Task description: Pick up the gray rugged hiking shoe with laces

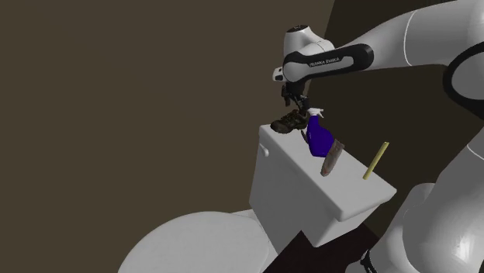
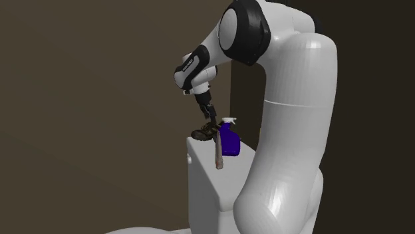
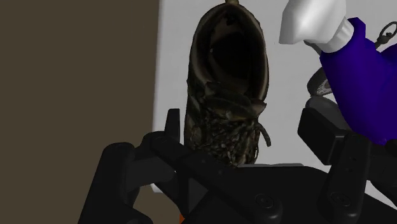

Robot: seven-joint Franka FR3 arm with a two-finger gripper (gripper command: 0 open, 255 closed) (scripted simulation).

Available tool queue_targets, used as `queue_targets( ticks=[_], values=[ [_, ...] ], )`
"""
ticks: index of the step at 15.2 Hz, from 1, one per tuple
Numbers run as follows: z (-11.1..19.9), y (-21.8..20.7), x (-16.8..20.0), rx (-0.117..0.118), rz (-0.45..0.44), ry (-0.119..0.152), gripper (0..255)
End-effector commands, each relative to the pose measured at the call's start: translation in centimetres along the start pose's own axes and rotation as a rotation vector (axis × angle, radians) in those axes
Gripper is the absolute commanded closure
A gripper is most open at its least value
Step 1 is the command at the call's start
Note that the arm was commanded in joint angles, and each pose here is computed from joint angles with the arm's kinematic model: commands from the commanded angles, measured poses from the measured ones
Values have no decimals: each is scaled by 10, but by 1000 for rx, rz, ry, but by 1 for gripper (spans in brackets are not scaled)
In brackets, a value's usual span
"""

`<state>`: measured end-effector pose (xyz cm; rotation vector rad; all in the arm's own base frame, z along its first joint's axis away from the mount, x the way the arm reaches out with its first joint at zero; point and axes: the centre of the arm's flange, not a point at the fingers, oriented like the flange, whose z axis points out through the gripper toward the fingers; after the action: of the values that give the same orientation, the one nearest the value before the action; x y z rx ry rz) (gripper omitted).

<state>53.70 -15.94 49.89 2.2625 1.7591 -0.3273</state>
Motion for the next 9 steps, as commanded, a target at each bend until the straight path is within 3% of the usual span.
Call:
queue_targets(
  ticks=[1, 4, 5, 9],
  values=[
    [10, -1, 3, -1, -1, 0, 0],
    [17, -2, 6, -1, -1, 0, 0],
    [17, -2, 6, -1, -1, 0, 255],
    [17, -2, 5, -1, -1, 0, 255]
  ],
)
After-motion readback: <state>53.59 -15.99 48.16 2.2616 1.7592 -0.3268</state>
